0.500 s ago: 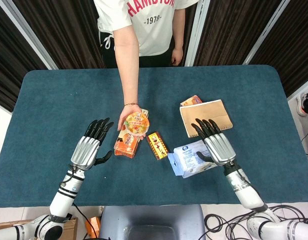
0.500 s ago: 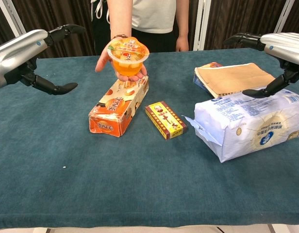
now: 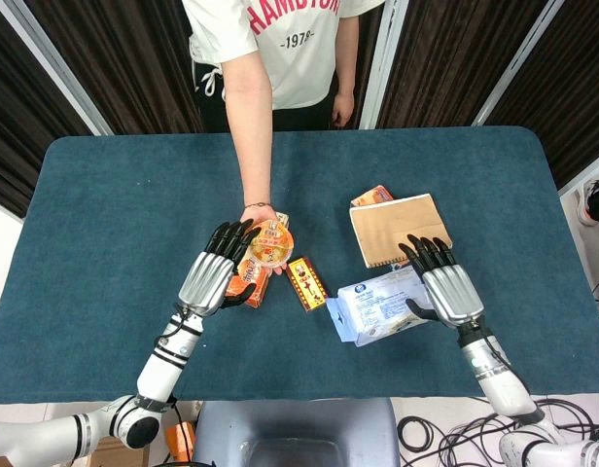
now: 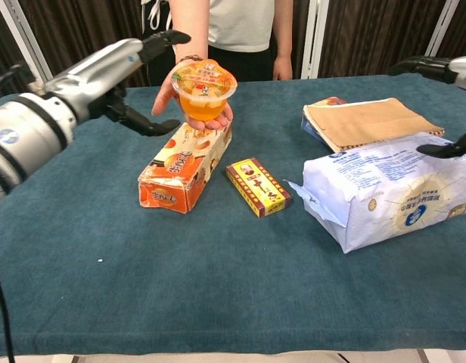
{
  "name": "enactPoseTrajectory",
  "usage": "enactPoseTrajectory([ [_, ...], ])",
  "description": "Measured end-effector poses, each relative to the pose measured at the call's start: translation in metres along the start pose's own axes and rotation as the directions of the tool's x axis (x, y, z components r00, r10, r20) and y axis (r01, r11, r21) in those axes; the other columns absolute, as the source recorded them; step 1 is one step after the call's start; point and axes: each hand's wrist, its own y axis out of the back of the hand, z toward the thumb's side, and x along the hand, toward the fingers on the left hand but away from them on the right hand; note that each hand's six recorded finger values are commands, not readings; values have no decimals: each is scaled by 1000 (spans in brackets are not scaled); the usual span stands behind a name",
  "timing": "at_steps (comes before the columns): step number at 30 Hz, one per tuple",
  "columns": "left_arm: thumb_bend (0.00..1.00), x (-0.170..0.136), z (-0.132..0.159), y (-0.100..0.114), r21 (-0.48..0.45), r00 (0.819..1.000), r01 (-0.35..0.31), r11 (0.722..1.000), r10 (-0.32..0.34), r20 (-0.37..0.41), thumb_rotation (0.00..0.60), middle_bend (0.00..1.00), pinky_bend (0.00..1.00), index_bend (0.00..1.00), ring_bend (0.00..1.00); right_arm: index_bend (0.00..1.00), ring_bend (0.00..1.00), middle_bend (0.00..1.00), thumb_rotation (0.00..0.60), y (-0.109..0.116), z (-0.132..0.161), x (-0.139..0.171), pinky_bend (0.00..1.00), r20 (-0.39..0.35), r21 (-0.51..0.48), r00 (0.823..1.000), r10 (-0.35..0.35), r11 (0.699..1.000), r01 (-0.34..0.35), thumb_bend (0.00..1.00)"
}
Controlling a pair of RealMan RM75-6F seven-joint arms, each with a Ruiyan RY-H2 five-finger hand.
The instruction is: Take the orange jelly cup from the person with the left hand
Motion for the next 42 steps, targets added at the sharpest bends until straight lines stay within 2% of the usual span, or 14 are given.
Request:
enactPoseTrajectory([
  [7, 268, 24, 14, -20, 68, 1000, 8, 998, -8, 1, 600, 0, 31, 0, 0, 0, 0, 0, 600, 5, -29, 15, 0, 55, -32, 998, 41, 999, -39, 203],
  [11, 266, 36, 11, -27, 112, 999, -18, 994, 22, -29, 600, 0, 66, 0, 0, 0, 0, 0, 600, 10, -45, 24, 0, 80, -67, 995, 64, 996, -59, 203],
  [15, 263, 45, 6, -28, 126, 996, -56, 991, 64, -64, 600, 0, 117, 7, 3, 0, 0, 0, 600, 11, -57, 32, 0, 98, -50, 993, 71, 997, -67, 203],
  [18, 277, 49, 3, -29, 124, 993, -73, 990, 83, -81, 600, 40, 243, 90, 72, 0, 0, 0, 600, 14, -62, 35, 0, 110, -47, 991, 71, 997, -66, 203],
  [20, 290, 50, 1, -31, 123, 992, -77, 989, 88, -89, 600, 120, 410, 188, 167, 0, 0, 0, 600, 15, -65, 36, 0, 118, -52, 991, 68, 997, -63, 203],
  [23, 312, 50, 1, -34, 122, 993, -65, 990, 77, -90, 600, 253, 581, 318, 311, 0, 0, 0, 600, 16, -70, 37, 0, 130, -60, 989, 68, 996, -61, 203],
  [27, 339, 50, 1, -35, 139, 994, -60, 989, 72, -87, 600, 397, 700, 441, 462, 0, 0, 0, 600, 16, -73, 37, 0, 136, -62, 988, 71, 996, -63, 203],
  [29, 371, 50, 2, -33, 142, 994, -67, 988, 79, -81, 600, 476, 729, 502, 520, 0, 0, 0, 600, 16, -73, 37, 0, 136, -63, 988, 73, 996, -65, 203],
  [32, 407, 50, 4, -30, 127, 993, -81, 989, 91, -70, 600, 530, 767, 548, 569, 0, 0, 0, 600, 15, -74, 36, 0, 137, -66, 988, 77, 995, -68, 203],
  [36, 423, 47, 7, -18, 104, 990, -130, 986, 134, -36, 600, 552, 790, 565, 589, 0, 0, 0, 600, 15, -73, 37, 0, 137, -67, 987, 82, 995, -73, 203],
  [42, 422, 32, 10, 20, 59, 971, -238, 970, 237, 15, 600, 545, 785, 564, 587, 0, 0, 0, 600, 19, -72, 41, 0, 136, -66, 989, 64, 996, -56, 203],
])
